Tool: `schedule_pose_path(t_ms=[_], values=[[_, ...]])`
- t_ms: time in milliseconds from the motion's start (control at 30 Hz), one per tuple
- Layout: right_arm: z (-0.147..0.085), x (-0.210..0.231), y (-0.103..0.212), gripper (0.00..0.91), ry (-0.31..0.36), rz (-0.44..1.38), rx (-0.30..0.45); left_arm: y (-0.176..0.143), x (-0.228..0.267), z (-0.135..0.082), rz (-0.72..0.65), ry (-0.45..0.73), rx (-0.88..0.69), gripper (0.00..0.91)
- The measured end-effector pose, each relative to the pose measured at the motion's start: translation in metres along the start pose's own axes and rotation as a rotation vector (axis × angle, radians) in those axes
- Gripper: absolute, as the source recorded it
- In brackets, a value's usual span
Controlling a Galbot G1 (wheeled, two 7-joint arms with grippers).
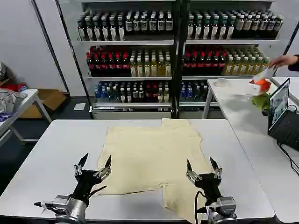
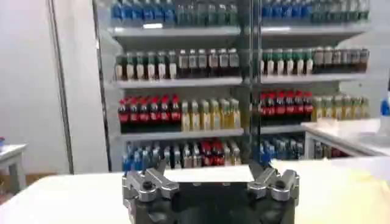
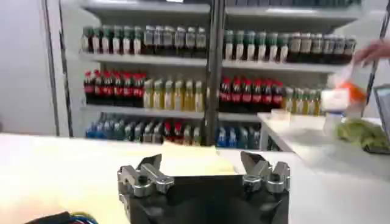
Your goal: Fold and organize the clothes.
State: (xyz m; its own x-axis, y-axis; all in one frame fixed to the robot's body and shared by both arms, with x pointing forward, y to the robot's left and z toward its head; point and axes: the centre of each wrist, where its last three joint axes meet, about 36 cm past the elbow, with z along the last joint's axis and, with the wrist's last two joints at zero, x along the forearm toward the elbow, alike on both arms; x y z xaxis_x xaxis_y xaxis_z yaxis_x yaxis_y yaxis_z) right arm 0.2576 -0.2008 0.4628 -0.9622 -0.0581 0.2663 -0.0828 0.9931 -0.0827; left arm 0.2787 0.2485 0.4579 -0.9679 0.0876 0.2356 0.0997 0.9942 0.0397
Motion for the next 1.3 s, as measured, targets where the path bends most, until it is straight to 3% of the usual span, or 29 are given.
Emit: schedule_pose_path(t_ms=[567,1300], values=[[0.016,0.053,0.003,0.907,0.241,-0.024,0.000,0.015,0.014,0.019,0.019,0.285,-0.097,0.907],[0.041,0.065,0.012,0.907,0.378,-0.035,-0.029,0.029,0.000,0.039,0.011,0.392,-0.089,0.907]])
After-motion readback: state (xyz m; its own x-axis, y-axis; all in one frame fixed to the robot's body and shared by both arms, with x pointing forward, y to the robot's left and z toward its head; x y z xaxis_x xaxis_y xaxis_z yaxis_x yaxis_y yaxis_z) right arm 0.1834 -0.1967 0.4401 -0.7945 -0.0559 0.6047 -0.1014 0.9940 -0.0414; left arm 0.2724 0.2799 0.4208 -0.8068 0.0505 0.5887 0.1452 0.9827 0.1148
